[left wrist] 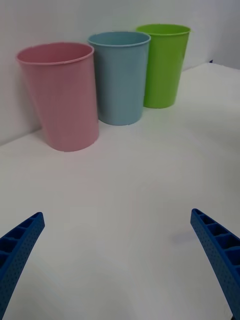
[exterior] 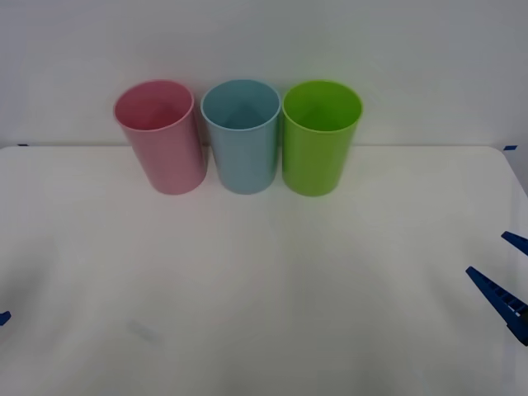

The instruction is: Grasp the object on the table and drop it into the matching bin: aluminum can to the light blue bin, PET bottle to the pink bin.

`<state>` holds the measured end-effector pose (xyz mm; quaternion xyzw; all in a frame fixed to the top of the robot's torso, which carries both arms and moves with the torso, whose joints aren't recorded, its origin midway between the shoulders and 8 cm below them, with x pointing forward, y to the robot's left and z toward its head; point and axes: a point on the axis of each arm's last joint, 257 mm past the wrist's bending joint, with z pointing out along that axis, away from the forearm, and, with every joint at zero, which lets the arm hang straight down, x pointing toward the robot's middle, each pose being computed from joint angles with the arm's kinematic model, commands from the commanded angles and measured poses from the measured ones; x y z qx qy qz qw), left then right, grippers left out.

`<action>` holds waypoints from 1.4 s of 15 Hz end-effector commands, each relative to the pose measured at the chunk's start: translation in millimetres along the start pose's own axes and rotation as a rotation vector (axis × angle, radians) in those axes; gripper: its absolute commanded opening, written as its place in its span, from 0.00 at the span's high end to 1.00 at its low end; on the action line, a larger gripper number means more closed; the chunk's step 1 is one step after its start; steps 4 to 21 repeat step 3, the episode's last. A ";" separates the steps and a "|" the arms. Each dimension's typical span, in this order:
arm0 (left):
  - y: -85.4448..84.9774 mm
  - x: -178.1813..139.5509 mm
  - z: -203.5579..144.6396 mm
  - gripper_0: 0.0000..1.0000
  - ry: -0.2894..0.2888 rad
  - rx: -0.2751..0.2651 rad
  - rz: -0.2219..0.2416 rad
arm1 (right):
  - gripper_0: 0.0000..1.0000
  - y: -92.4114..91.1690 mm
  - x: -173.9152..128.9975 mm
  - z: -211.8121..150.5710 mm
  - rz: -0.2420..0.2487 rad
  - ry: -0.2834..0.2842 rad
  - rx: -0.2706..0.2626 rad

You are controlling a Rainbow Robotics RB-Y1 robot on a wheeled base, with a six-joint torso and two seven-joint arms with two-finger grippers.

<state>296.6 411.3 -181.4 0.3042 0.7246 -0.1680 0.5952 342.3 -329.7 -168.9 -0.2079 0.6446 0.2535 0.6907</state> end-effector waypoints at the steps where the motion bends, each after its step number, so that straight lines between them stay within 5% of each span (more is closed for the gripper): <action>1: -1.9 0.7 1.2 0.00 -0.001 0.005 -0.006 | 0.00 0.0 0.0 0.0 0.000 0.000 0.000; 21: -1.9 0.7 1.2 0.00 -0.001 0.005 -0.006 | 0.00 0.0 0.0 0.0 0.000 0.000 0.000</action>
